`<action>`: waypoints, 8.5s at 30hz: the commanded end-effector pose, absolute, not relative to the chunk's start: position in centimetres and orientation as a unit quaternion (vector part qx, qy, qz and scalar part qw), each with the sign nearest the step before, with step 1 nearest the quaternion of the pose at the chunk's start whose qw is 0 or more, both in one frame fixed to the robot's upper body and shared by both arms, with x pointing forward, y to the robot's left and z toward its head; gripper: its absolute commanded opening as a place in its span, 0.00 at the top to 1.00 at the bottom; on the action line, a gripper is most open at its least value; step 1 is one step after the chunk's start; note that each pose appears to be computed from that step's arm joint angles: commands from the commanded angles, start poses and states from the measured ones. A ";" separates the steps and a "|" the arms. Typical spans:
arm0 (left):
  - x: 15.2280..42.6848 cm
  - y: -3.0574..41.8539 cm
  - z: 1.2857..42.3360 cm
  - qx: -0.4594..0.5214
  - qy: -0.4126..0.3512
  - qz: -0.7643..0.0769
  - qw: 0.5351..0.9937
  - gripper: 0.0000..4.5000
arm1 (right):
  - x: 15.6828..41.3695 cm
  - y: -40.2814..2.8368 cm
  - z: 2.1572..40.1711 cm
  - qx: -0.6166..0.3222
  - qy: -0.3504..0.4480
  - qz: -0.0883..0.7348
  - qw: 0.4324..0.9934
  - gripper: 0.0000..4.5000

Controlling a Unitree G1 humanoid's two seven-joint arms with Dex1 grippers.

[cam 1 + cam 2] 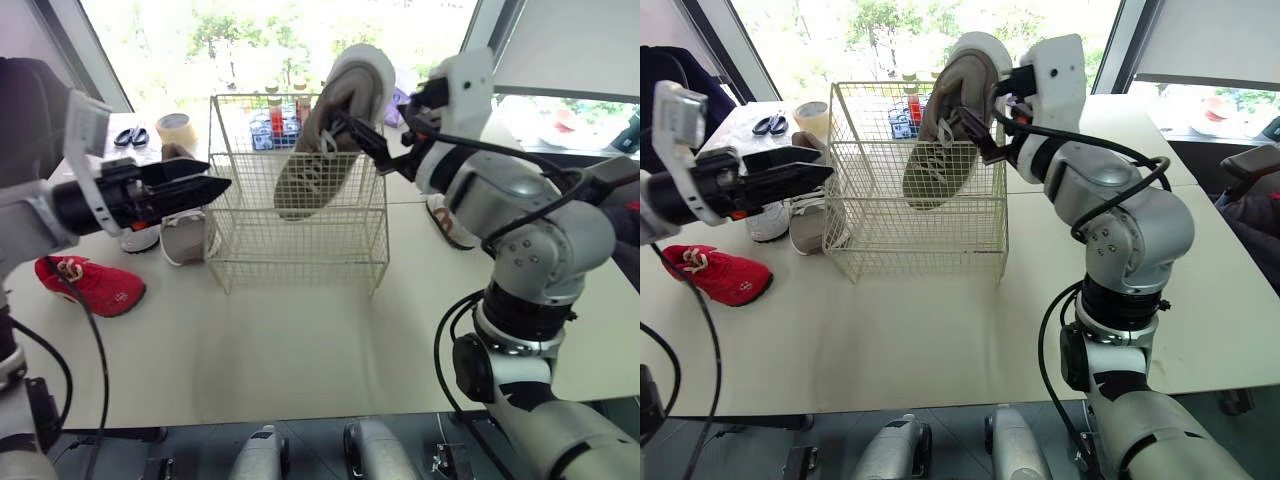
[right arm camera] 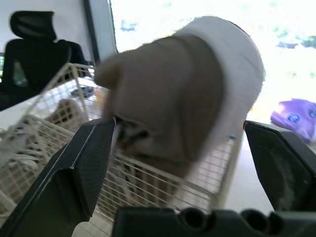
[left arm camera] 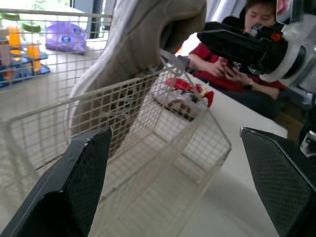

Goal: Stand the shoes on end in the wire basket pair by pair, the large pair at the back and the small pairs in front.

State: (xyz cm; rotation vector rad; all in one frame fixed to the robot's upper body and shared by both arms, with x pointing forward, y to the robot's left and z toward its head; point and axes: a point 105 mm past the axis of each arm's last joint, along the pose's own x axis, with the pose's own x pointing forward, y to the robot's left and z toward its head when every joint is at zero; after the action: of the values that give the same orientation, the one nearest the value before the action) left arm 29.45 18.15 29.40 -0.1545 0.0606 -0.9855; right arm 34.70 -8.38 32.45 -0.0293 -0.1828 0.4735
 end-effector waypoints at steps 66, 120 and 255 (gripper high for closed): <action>31.6 15.3 25.7 -0.060 0.026 -0.440 0.896 0.00 | 36.4 -7.6 34.9 -0.212 -0.246 0.098 0.941 0.00; 44.8 28.2 17.9 -0.135 0.244 0.056 0.959 0.28 | 22.3 -9.1 34.0 -0.087 -0.055 0.625 0.774 0.00; 39.7 9.9 29.8 0.002 -0.329 -0.130 0.935 0.07 | 24.6 -14.0 31.9 0.020 -0.021 0.507 0.861 0.00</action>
State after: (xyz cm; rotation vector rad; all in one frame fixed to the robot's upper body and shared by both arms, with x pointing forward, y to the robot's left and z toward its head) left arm 41.26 10.39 26.80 0.0065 -0.5855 -0.2405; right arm 25.00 -14.19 31.12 0.0498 0.0064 1.0503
